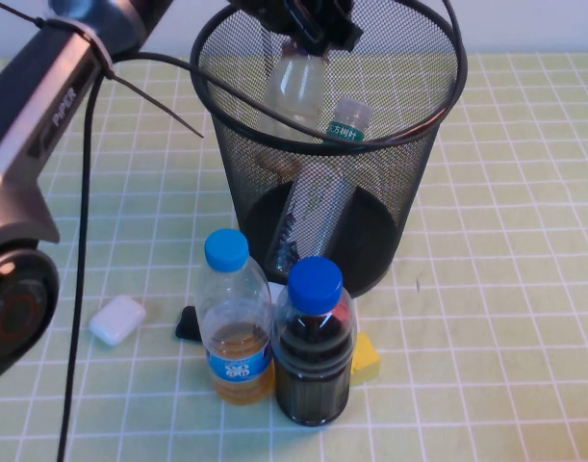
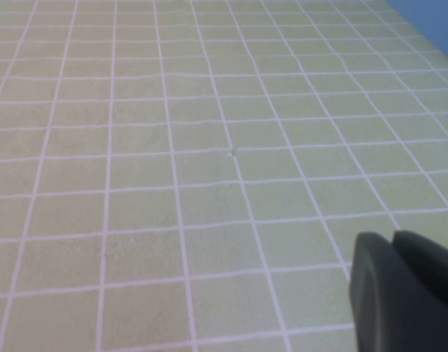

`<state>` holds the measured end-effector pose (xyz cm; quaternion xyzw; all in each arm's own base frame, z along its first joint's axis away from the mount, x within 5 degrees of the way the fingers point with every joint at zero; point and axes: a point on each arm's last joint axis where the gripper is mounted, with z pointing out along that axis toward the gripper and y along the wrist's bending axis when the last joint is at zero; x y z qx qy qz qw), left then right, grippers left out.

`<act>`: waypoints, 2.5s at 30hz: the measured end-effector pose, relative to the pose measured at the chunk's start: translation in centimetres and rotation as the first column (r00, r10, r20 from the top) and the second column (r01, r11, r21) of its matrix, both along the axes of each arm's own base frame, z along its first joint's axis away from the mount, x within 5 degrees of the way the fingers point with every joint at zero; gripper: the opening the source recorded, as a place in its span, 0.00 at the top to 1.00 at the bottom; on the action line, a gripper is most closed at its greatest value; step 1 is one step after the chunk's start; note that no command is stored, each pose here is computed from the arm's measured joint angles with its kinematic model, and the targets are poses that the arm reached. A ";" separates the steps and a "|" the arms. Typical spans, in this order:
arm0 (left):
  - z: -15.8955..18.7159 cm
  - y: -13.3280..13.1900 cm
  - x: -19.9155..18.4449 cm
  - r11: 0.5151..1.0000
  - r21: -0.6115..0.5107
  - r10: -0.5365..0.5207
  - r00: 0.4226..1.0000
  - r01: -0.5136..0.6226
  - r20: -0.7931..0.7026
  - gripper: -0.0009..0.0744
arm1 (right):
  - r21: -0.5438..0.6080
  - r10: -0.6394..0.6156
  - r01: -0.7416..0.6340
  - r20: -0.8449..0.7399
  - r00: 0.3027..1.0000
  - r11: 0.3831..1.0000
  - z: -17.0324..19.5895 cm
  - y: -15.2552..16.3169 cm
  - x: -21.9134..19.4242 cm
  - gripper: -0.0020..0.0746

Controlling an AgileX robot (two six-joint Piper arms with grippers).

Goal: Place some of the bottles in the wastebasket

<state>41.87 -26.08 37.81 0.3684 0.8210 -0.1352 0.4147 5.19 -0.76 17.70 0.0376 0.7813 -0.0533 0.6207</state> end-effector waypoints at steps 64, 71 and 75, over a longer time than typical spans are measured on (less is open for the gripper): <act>-14.5 24.3 -35.9 0.885 -0.381 0.449 0.712 -0.269 0.540 0.98 | 0.000 0.000 0.000 0.000 1.000 1.000 0.0 0.0 0.0 0.98; -16.4 25.7 -36.2 0.769 -0.494 0.637 0.551 -0.406 0.539 0.98 | 0.000 0.000 0.000 0.000 1.000 1.000 0.0 0.0 0.0 0.98; -17.0 25.9 -36.2 0.729 -0.514 0.681 0.556 -0.453 0.477 0.98 | 0.000 0.000 0.000 -0.002 1.000 1.000 0.0 0.0 0.0 0.98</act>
